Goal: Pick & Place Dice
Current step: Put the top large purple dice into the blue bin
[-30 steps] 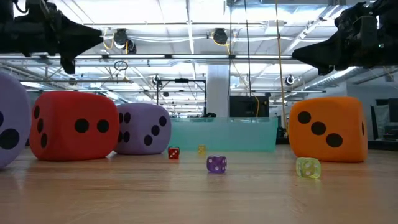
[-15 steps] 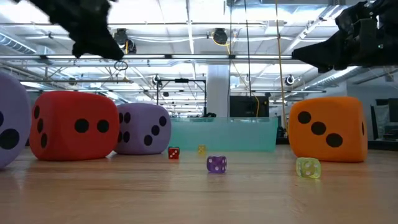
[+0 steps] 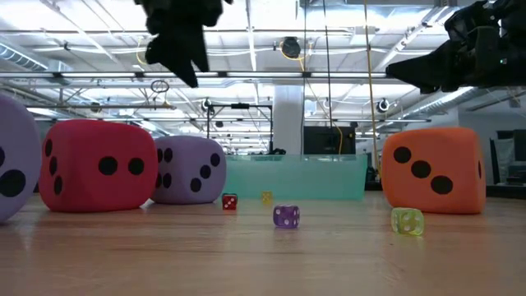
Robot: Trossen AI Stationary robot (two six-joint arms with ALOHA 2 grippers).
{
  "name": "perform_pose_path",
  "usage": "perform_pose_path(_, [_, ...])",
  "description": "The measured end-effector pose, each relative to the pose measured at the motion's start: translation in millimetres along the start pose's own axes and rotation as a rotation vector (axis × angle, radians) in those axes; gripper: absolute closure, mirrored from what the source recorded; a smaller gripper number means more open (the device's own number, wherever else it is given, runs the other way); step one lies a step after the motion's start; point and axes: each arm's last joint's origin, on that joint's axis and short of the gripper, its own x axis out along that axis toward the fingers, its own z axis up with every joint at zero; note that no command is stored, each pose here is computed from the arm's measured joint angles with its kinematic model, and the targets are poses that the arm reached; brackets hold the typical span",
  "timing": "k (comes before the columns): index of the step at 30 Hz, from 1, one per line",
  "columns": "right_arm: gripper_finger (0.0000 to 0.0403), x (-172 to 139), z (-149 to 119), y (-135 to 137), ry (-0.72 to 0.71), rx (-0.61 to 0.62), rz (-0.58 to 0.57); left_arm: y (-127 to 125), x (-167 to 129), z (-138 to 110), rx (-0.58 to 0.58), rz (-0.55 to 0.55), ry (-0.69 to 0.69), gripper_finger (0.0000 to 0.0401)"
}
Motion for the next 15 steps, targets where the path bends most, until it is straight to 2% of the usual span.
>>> perform_pose_path(5, [0.0344, 0.0, -0.8, 0.1, 0.008, -0.02, 0.002, -10.2, 21.0, 9.3, -0.032, 0.023, 0.091, 0.0047])
perform_pose_path(8, [0.0343, 0.0, -0.2, 0.0, 0.002, -0.034, 0.001, -13.9, 36.7, 9.3, -0.065, 0.034, 0.169, 0.0009])
perform_pose_path(15, [0.0343, 0.0, -0.2, 0.0, 0.002, -0.077, 0.001, -10.2, 55.6, 7.9, -0.094, 0.072, 0.26, 0.0027])
